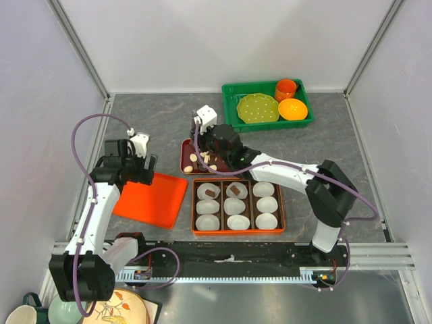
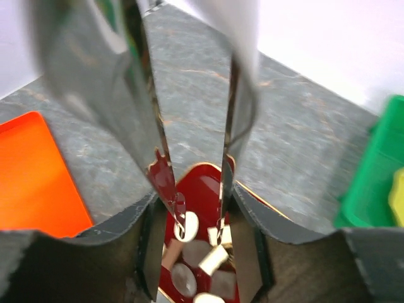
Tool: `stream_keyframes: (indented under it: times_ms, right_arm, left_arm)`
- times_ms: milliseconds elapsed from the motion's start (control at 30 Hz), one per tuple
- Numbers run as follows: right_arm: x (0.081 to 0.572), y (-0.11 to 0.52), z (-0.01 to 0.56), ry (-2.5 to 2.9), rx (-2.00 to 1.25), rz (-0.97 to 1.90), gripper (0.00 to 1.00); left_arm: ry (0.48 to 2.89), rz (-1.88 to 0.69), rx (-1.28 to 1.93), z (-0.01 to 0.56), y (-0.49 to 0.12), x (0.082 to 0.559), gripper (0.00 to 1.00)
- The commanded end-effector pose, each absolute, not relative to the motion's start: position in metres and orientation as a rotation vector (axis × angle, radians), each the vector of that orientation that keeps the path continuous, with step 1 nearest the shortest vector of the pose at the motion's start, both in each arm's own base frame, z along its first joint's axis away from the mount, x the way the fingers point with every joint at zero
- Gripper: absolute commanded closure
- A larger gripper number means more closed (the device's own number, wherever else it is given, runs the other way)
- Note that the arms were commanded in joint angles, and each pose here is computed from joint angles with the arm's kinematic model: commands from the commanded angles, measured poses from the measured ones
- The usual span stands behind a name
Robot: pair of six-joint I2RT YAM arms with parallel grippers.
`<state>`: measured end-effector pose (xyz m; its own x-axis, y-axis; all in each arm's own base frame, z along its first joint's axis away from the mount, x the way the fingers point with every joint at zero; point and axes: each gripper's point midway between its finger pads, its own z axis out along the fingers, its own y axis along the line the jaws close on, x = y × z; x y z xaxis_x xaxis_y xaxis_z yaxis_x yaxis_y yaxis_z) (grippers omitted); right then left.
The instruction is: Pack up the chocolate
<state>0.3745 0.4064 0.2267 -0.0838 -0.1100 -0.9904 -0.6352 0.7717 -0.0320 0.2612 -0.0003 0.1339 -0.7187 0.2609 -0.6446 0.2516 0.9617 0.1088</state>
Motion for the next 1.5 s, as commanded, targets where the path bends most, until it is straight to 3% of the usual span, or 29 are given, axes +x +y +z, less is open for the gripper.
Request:
stream_keyframes:
  times_ms: [0, 433, 1133, 1333, 1467]
  right_arm:
    - [0.385, 0.443, 0.253, 1.520, -0.627, 0.593, 0.48]
    - [0.408, 0.459, 0.210, 1.598, -0.653, 0.583, 0.46]
    - [0.396, 0.442, 0.166, 1.686, -0.675, 0.556, 0.46]
    - [0.399, 0.446, 0.174, 1.670, -0.680, 0.566, 0.55]
    - [0.403, 0.447, 0.191, 1.641, -0.679, 0.563, 0.67]
  left_arm:
    - [2.340, 0.059, 0.368, 0.155, 0.004, 0.271, 0.07]
    - [2.334, 0.084, 0.359, 0.157, 0.008, 0.269, 0.07]
    - [2.332, 0.109, 0.370, 0.156, 0.011, 0.266, 0.07]
    - [2.329, 0.118, 0.373, 0.159, 0.012, 0.265, 0.07]
    - [2.326, 0.119, 0.370, 0.159, 0.012, 0.264, 0.07]
